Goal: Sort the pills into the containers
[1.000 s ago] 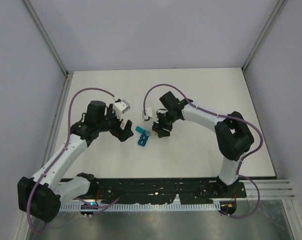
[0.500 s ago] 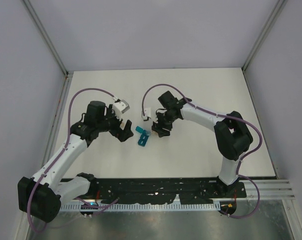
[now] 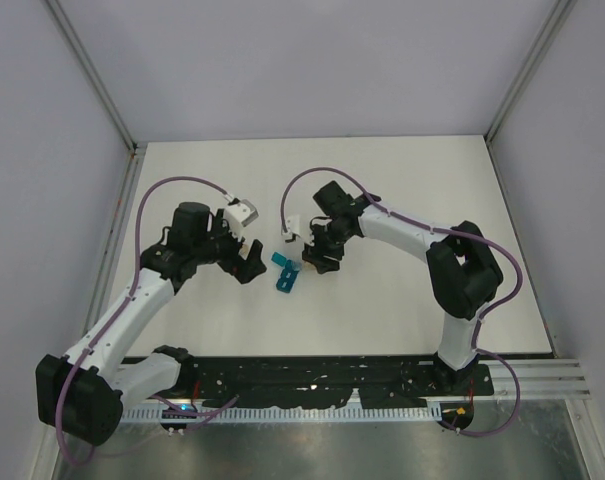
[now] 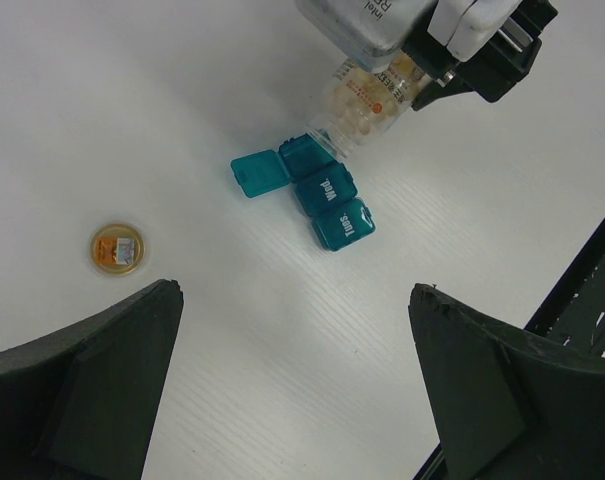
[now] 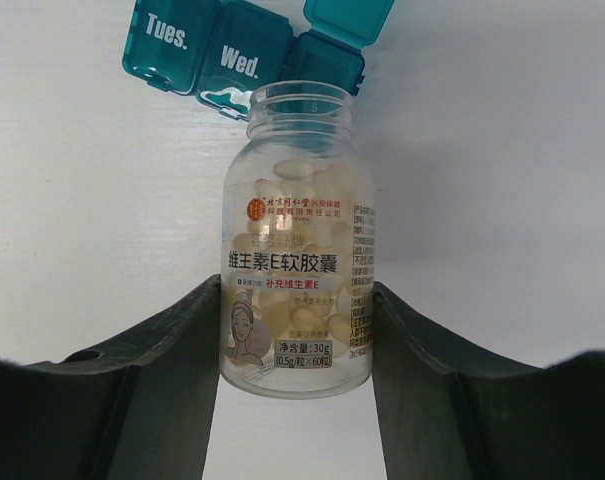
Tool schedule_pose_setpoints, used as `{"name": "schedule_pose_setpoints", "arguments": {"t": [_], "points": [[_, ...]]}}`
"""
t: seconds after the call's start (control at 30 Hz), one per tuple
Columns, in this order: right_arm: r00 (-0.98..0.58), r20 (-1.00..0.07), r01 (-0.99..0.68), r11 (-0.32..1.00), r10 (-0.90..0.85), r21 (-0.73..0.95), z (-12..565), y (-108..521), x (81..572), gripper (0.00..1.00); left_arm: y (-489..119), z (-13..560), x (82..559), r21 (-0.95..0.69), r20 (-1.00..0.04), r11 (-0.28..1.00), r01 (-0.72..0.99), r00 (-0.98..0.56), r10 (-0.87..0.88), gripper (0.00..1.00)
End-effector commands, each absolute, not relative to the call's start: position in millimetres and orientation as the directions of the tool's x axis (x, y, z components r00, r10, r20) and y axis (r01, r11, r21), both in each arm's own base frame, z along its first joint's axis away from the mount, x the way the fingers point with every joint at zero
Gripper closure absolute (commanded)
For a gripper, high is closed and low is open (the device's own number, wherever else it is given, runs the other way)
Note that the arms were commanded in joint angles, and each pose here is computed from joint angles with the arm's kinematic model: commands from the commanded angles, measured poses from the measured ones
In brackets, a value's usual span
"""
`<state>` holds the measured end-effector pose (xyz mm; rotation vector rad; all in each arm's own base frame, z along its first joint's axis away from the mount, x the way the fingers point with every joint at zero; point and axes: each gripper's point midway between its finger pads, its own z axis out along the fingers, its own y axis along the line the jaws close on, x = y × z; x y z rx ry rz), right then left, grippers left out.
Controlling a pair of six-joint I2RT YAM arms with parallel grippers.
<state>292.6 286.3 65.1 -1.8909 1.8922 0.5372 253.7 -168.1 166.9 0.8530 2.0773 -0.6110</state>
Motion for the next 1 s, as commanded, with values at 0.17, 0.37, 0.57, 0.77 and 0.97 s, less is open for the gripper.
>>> {"name": "schedule_pose_setpoints", "arguments": {"t": [0.17,0.37,0.57,0.77,0.97], "points": [[0.047,-0.552,-0.998,-0.016,-0.833,-0.061,80.4,296.3,300.6,0.95,-169.9,176.9,252.8,-0.131,-0.836,0.644,0.754,-0.433,0.338,0.0],[0.055,-0.541,-0.998,-0.023,-0.839,-0.065,80.9,296.4,300.9,0.94,-169.4,177.3,252.5,-0.134,-0.836,0.645,0.752,-0.435,0.334,0.0],[0.06,-0.53,-0.997,-0.028,-0.846,-0.069,81.3,297.3,301.4,0.94,-168.1,177.4,253.4,-0.135,-0.836,0.648,0.749,-0.437,0.331,0.0],[0.063,-0.518,-0.997,-0.031,-0.853,-0.07,80.7,297.2,300.7,0.94,-166.1,176.3,254.9,-0.138,-0.834,0.658,0.741,-0.445,0.326,0.0],[0.065,-0.511,-0.997,-0.033,-0.857,-0.071,80.5,297.8,300.4,0.94,-163.9,177.1,256.7,-0.137,-0.834,0.667,0.732,-0.449,0.322,0.0]]}}
